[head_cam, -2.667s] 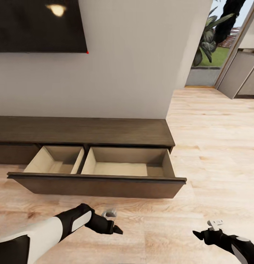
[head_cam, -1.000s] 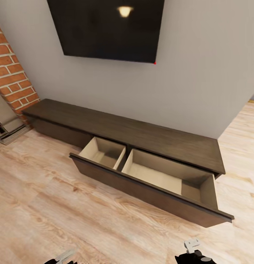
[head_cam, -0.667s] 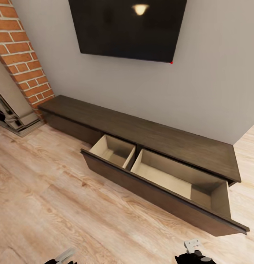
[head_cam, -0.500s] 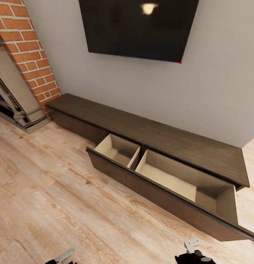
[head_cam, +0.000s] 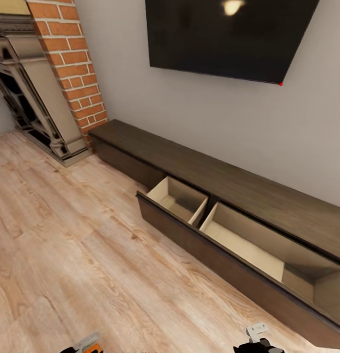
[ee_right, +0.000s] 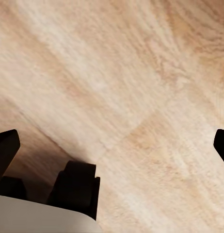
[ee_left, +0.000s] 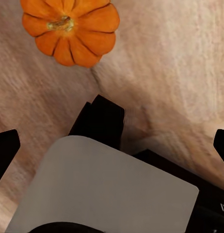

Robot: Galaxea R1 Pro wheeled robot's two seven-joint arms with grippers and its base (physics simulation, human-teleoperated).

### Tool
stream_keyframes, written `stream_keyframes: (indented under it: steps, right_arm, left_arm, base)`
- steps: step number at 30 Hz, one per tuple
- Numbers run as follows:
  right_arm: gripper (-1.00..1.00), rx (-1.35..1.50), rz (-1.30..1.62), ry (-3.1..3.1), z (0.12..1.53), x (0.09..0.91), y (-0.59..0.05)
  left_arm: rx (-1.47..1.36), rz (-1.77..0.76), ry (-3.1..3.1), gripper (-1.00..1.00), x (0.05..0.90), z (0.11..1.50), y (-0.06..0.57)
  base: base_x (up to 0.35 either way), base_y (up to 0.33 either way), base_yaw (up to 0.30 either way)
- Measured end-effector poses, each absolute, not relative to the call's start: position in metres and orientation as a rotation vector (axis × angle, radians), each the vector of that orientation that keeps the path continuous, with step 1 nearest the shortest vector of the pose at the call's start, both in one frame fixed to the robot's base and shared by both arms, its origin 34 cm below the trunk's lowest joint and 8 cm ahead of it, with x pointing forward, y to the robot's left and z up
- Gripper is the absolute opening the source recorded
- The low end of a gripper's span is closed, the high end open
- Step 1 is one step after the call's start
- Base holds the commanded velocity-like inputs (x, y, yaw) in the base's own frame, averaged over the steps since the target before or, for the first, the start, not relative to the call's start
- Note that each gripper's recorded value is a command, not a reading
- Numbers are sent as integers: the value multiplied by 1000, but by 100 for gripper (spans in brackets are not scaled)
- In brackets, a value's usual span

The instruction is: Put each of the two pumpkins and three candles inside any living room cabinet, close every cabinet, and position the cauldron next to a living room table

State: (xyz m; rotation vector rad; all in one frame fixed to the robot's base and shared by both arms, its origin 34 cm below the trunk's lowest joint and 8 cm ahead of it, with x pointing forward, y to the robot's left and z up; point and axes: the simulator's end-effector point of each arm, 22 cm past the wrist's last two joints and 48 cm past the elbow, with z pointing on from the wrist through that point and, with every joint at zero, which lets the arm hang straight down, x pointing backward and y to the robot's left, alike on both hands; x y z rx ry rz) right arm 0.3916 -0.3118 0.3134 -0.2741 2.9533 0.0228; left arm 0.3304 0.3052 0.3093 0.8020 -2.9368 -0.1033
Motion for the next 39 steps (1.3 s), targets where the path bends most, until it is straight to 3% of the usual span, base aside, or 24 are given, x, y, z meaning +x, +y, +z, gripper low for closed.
stream_keyframes:
  steps: [39]
  right_arm:
    - [100,-322,34,2974,306,381,-307]
  left_arm:
    - [799,-121,-2912,100,319,305,310]
  base:
    - [0,0,284]
